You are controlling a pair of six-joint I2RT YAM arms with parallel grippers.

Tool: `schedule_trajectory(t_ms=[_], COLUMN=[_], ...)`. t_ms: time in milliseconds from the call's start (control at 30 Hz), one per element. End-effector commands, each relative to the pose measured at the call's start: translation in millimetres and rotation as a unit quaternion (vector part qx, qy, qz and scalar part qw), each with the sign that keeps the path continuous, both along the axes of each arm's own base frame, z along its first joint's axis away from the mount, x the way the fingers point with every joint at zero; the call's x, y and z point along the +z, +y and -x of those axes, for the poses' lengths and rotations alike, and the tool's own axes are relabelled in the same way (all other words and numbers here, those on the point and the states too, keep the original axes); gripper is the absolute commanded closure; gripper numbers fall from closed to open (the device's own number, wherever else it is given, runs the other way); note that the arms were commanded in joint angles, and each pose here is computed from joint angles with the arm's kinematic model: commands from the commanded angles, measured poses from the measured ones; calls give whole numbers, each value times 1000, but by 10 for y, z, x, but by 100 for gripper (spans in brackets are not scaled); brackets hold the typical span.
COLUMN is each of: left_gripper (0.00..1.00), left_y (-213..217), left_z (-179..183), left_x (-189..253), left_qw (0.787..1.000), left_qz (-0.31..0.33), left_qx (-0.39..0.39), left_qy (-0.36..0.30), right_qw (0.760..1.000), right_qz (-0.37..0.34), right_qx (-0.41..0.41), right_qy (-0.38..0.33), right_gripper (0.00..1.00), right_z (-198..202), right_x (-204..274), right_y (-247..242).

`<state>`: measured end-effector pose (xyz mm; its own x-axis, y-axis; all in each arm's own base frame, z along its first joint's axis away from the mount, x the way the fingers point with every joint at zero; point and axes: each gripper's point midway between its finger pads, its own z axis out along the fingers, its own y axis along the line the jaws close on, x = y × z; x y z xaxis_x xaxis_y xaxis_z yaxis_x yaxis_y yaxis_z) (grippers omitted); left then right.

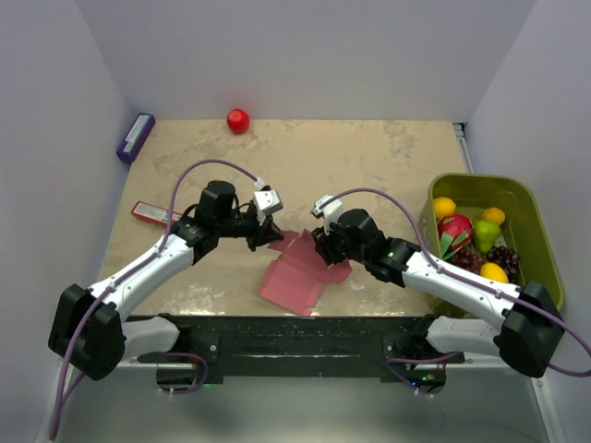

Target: Fold the paper box

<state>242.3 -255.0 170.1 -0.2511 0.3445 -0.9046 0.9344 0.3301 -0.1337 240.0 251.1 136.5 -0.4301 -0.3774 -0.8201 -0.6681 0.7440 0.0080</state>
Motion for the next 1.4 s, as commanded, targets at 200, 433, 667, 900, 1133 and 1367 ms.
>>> schedule_trajectory(t_ms=[200,433,667,900,1133,1367], left_gripper=[100,100,100,100,100,100], left_y=[35,2,0,-44,-101,-117], left_z=[-344,-420,-423,-341,-211,-169], left_x=[50,-48,-79,-59,-44,-72], left_qw=[997,997,997,999,1000,1000], left_qz=[-5,-8,-9,1,13,13], left_qx=[64,70,71,44,6,-6], left_qy=[-31,-20,-18,-14,-5,4], right_qw=[999,998,999,999,999,997], right_qz=[-5,-1,-3,2,9,12], right_qx=[-37,-47,-29,-32,-44,-55], right_qy=[-27,-30,-18,-23,-31,-43], right_gripper=[68,64,66,63,58,55], right_z=[-147,-172,-134,-169,-219,-266], right_x=[116,107,33,8,14,72], right_y=[-40,-70,-2,0,-34,-66])
